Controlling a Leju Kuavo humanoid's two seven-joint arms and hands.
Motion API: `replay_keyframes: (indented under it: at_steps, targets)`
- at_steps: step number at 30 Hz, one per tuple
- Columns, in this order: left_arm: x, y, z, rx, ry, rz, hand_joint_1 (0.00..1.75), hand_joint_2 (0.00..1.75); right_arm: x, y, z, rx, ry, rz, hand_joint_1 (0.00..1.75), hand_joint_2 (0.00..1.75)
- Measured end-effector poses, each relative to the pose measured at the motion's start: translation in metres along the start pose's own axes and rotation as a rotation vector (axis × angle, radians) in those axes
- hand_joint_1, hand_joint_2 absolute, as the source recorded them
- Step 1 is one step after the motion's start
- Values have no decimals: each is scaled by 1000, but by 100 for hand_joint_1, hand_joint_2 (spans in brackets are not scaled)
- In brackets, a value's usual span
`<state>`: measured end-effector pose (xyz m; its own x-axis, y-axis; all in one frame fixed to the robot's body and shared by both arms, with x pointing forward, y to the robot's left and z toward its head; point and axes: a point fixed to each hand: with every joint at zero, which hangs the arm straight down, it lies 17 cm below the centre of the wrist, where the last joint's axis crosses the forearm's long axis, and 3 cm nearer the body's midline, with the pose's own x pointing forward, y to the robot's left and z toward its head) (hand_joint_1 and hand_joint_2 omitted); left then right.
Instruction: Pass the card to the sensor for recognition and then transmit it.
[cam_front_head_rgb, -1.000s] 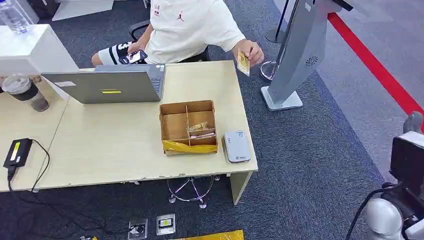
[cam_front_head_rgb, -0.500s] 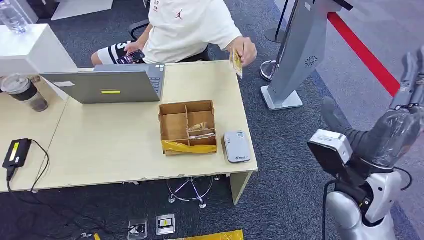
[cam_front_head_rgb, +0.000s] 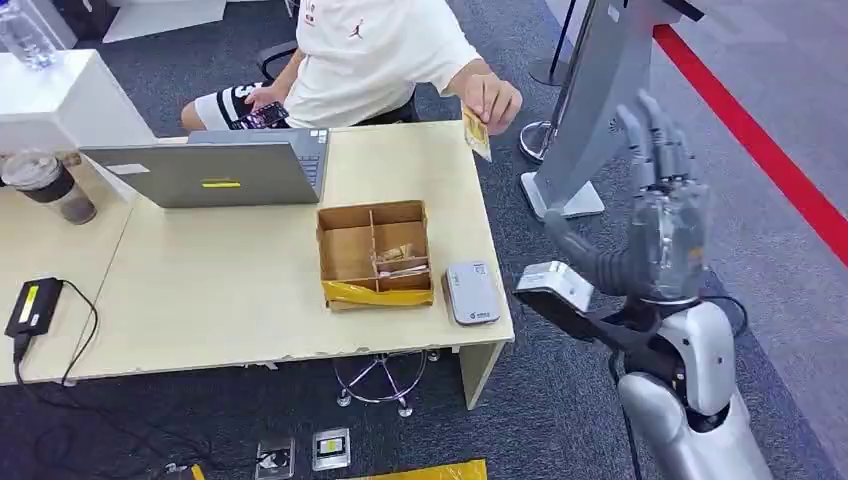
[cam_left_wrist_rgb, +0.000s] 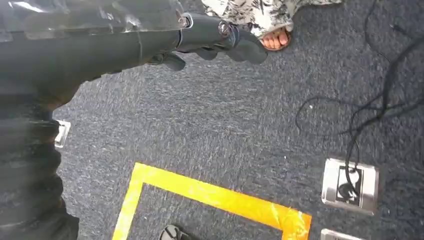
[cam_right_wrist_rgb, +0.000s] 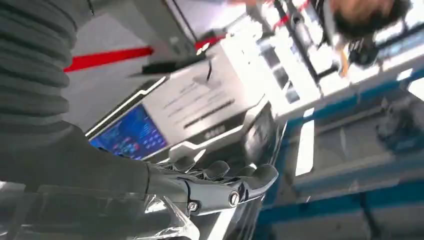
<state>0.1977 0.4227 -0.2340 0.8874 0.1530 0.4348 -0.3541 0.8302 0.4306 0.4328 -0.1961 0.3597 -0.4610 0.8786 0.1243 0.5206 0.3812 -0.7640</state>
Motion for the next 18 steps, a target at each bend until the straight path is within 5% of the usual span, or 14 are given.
replay_keyframes:
  at_steps: [10,18]
  targets:
    - [27,-7,0,-15,-34,-10,0,175,28,124,-19,298,-59,-72,0,175]
    - [31,-8,0,-17,-39,-5,0,175,26,205,2,505,-35,-72,0,175]
